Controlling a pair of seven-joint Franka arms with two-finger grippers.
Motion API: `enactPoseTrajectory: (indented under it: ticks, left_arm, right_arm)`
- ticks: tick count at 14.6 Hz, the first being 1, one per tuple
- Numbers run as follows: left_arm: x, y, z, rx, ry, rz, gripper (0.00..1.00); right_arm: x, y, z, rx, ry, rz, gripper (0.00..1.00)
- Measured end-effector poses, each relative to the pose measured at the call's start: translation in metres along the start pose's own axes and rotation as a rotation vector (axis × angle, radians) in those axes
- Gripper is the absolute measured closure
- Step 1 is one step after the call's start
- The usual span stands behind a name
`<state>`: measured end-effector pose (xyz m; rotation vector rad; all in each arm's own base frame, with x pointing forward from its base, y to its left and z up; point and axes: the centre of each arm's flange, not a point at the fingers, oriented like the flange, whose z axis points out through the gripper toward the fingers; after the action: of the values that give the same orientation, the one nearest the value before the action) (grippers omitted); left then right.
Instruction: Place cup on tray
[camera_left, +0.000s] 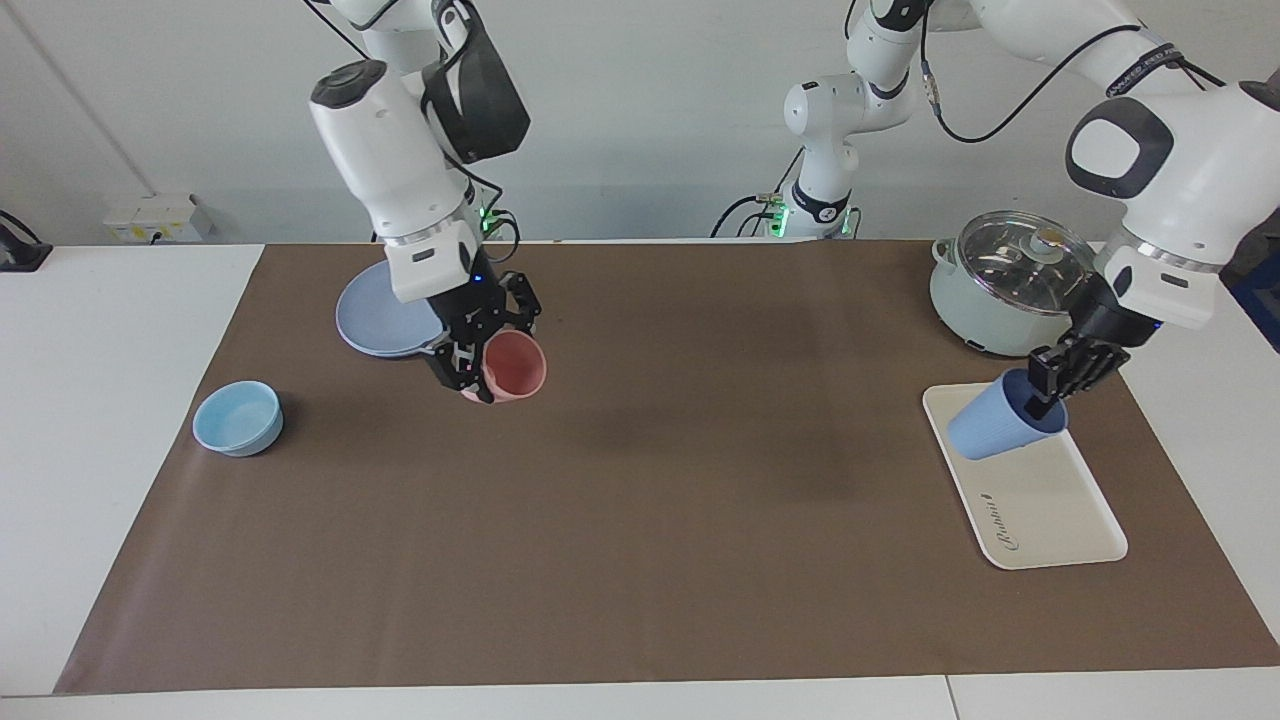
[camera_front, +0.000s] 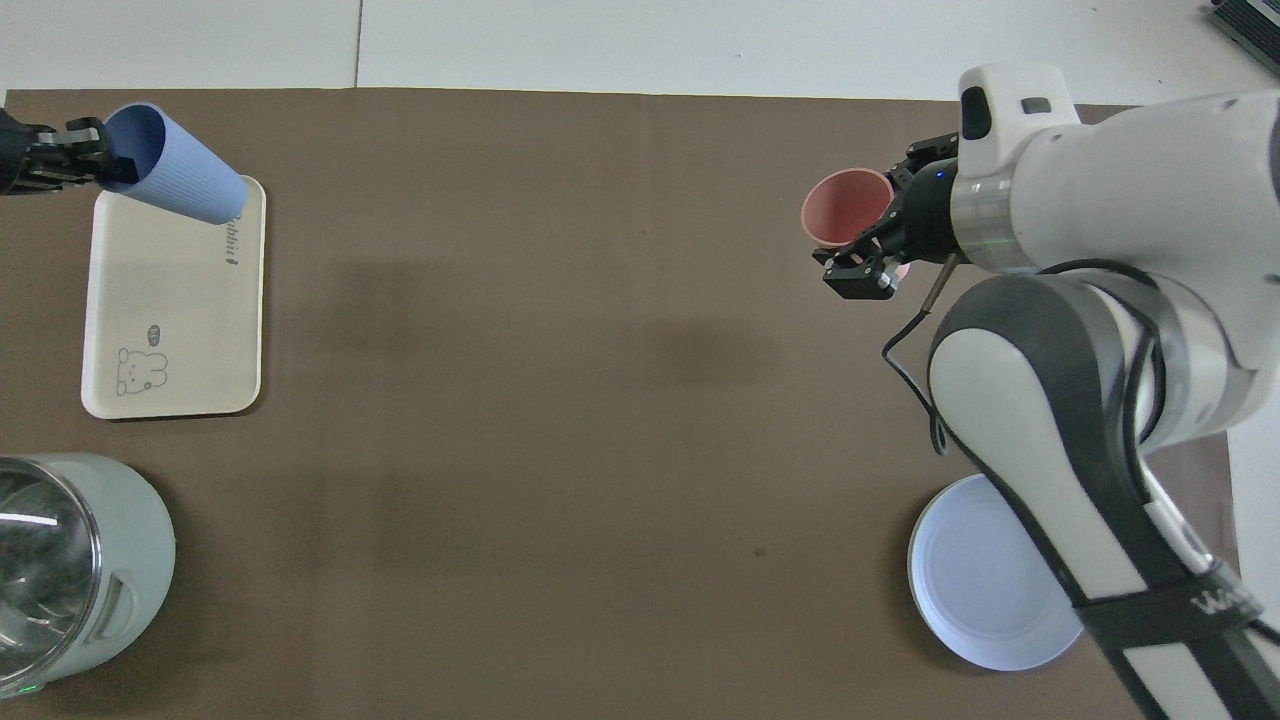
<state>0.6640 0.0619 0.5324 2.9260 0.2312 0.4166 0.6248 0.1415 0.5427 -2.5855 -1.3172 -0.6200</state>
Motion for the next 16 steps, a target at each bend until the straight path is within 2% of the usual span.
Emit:
enactPoseTrajectory:
  ticks: [4, 8, 10, 11, 14, 16]
  left_arm:
    - [-0.020, -0.088, 0.052, 0.058, 0.064, 0.049, 0.93]
    - [-0.041, -0.127, 0.093, 0.094, 0.089, 0.093, 0.93]
    - [-0.043, -0.132, 0.102, 0.097, 0.084, 0.114, 0.93]
    - [-0.043, -0.132, 0.103, 0.097, 0.085, 0.117, 0.86]
    - [-0.042, -0.132, 0.102, 0.100, 0.095, 0.120, 0.54]
    - [-0.037, -0.128, 0.097, 0.098, 0.105, 0.126, 0.31]
  right_arm:
    - [-0.074, 0.073, -0.001, 0.025, 0.185, 0.016, 0.16]
    - [-0.143, 0.115, 0.047, 0.045, 0.434, 0.095, 0.16]
    - [-0.170, 0.120, 0.075, 0.021, 0.517, 0.147, 0.16]
    - [-0.179, 0.118, 0.084, 0.013, 0.538, 0.154, 0.16]
    - [-0.207, 0.113, 0.103, -0.013, 0.584, 0.145, 0.16]
    - [-0.225, 0.110, 0.111, -0.024, 0.590, 0.126, 0.16]
